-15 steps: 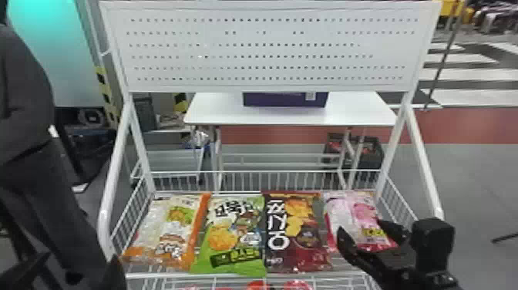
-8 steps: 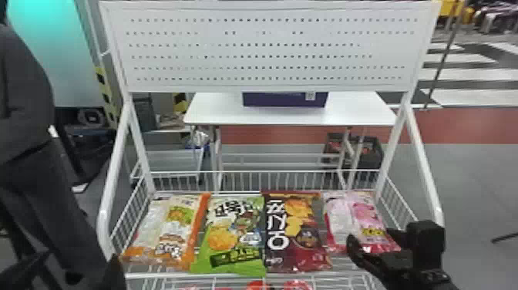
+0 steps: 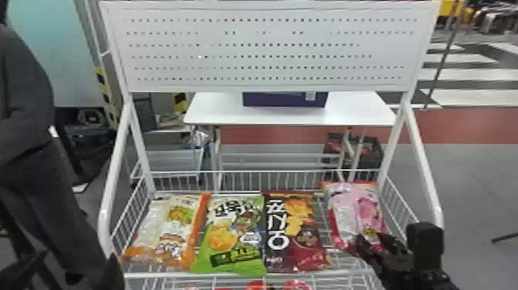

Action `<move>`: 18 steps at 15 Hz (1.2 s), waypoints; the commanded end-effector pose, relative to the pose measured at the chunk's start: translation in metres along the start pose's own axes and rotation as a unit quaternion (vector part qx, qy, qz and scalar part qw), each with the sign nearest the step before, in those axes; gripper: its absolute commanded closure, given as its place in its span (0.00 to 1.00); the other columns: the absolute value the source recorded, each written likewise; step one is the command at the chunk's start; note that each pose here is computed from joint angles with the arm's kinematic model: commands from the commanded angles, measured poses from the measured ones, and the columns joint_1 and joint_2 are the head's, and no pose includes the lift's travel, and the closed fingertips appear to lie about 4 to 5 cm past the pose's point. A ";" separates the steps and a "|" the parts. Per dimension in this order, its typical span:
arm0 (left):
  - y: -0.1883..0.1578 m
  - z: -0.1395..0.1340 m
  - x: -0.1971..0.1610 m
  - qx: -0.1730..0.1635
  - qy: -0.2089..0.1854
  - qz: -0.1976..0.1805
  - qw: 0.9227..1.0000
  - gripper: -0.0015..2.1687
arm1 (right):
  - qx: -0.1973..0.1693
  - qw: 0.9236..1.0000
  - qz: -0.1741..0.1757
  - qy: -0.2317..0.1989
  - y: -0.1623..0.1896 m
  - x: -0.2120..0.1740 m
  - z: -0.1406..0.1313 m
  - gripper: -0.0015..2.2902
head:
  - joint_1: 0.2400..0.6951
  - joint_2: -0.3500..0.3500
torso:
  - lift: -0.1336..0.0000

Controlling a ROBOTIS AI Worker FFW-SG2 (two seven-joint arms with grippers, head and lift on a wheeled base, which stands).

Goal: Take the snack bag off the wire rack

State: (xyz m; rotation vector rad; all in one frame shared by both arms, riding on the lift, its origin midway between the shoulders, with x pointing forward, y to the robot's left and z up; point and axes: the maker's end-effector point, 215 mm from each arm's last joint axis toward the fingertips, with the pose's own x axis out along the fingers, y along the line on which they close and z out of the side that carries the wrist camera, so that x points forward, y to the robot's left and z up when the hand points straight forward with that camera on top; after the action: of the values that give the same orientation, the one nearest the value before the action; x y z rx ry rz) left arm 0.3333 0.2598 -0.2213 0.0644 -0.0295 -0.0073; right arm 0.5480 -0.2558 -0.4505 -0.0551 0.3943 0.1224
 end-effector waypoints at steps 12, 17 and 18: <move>0.003 -0.002 0.008 -0.003 -0.003 0.000 1.000 0.07 | 0.048 0.985 0.057 -0.153 0.054 -0.126 0.102 0.93 | 0.57 0.50 | 1.00; 0.008 -0.004 0.010 -0.005 -0.002 0.001 1.000 0.07 | 0.063 0.972 0.033 -0.224 0.032 -0.202 0.115 0.93 | 0.57 0.50 | 1.00; 0.008 -0.006 0.011 -0.004 -0.001 -0.001 1.000 0.07 | 0.062 0.972 0.020 -0.225 0.022 -0.212 0.112 0.93 | 0.57 0.50 | 1.00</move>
State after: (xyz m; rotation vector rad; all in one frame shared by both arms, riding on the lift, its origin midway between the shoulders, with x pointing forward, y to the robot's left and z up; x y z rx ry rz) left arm 0.3431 0.2676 -0.2245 0.0553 -0.0344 -0.0057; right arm 0.4085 -0.2350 -0.2707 0.1095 -0.0370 0.1708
